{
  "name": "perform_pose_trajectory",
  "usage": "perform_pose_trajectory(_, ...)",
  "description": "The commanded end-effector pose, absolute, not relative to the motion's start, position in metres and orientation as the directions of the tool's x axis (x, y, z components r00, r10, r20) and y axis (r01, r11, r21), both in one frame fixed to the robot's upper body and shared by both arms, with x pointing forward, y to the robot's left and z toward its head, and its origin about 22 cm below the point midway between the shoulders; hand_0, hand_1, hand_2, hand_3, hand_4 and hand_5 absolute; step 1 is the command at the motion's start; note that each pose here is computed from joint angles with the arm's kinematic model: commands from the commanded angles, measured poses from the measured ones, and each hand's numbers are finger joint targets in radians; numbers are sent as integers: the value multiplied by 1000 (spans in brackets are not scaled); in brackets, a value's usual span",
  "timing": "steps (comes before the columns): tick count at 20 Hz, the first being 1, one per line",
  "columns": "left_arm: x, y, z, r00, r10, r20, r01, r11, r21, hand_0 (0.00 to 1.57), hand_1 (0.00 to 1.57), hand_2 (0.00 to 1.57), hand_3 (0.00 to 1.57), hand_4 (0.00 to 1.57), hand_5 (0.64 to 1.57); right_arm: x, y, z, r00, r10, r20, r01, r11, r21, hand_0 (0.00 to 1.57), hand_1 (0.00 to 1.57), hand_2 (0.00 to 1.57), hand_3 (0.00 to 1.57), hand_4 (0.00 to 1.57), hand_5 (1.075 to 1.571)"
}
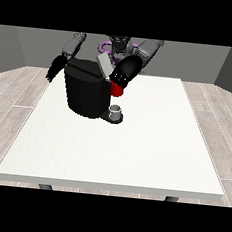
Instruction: Insert the coffee pod into the coffee machine and close the lid
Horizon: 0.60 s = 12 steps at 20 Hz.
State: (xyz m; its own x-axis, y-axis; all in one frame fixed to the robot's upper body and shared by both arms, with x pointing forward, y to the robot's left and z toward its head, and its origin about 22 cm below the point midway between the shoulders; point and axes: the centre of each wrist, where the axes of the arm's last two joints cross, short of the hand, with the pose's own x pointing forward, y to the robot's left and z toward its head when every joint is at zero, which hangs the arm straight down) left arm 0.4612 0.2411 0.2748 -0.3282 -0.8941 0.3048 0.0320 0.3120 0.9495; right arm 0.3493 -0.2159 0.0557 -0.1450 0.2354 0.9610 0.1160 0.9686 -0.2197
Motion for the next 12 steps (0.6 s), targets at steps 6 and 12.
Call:
perform_pose_trajectory(6,464,242,277,-319,-895,311,9,326,945,1117,1117,1136,985,0,1571,356,-204,74,-151,224,963,114,971,-208,0,0,0,0,0,1571)
perform_pose_trajectory(12,461,246,295,-366,-876,314,-67,361,930,1247,1247,1211,957,0,1571,353,-209,64,-176,243,954,95,969,-230,0,0,0,0,144,1571)
